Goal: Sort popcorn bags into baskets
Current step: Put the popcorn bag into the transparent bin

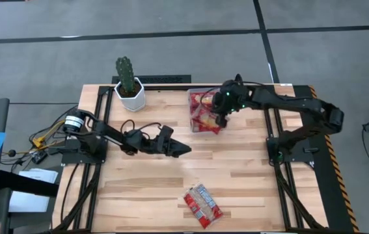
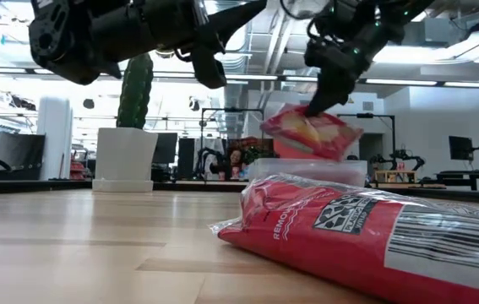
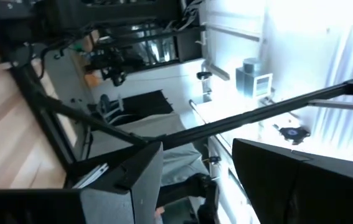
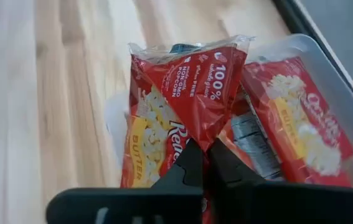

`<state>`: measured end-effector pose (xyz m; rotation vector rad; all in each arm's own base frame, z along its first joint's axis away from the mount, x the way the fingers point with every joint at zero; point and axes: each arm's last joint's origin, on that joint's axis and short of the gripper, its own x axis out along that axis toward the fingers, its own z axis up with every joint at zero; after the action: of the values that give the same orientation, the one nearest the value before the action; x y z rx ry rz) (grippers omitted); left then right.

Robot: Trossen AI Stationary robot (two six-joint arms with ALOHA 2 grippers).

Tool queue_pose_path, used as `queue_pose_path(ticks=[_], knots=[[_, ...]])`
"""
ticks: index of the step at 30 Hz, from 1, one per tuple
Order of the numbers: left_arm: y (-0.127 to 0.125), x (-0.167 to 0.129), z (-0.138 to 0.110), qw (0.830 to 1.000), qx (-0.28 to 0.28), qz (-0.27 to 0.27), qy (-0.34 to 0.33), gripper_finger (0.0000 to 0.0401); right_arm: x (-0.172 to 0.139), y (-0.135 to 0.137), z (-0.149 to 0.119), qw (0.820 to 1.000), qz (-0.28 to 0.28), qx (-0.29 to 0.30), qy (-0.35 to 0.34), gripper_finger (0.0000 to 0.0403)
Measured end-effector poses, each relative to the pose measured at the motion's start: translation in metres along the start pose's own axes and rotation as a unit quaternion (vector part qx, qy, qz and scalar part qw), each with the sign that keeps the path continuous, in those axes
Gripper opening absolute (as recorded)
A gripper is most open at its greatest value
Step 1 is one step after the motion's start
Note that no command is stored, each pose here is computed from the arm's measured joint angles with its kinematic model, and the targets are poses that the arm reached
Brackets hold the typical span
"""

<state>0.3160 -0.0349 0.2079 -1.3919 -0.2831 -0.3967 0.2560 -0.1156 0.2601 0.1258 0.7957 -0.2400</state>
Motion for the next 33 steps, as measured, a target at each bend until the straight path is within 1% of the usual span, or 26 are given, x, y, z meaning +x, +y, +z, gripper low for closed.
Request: queue_pose_path(ticks=[4, 9, 11, 16, 19, 21, 24, 29, 33], knots=[[-0.003, 0.001, 0.009, 1.000, -0.002, -0.009, 0.000, 0.0185, -0.003, -0.011, 0.001, 0.997, 0.000, -0.073, 0.009, 0.0007], [-0.004, 0.000, 0.018, 1.000, 0.001, -0.013, 0.004, 0.0185, -0.002, -0.011, 0.011, 0.988, 0.004, -0.154, 0.020, 0.0007], [-0.003, 0.000, 0.021, 1.000, -0.004, -0.013, 0.014, 0.0185, 0.003, -0.010, 0.018, 0.985, 0.006, -0.174, 0.017, 0.0007], [-0.002, -0.001, 0.032, 1.000, -0.004, -0.012, 0.019, 0.0185, 0.023, -0.008, 0.019, 0.973, 0.037, -0.214, 0.079, 0.0008], [-0.001, -0.001, 0.035, 0.999, -0.002, -0.013, 0.034, 0.0185, 0.039, -0.004, 0.018, 0.964, 0.056, -0.238, 0.106, 0.0022], [-0.001, -0.002, 0.036, 0.999, 0.000, -0.012, 0.044, 0.0185, 0.047, -0.001, 0.016, 0.957, 0.067, -0.254, 0.120, 0.0039], [0.001, -0.002, 0.038, 0.999, 0.000, -0.008, 0.053, 0.0185, 0.057, 0.001, 0.018, 0.953, 0.067, -0.267, 0.131, 0.0073], [0.005, -0.004, 0.047, 0.998, -0.004, 0.012, 0.061, 0.0185, 0.065, -0.002, 0.029, 0.945, 0.023, -0.285, 0.158, 0.0154], [0.007, -0.006, 0.056, 0.996, 0.007, 0.015, 0.085, 0.0185, 0.053, -0.007, 0.048, 0.948, -0.014, -0.281, 0.152, 0.0225]])
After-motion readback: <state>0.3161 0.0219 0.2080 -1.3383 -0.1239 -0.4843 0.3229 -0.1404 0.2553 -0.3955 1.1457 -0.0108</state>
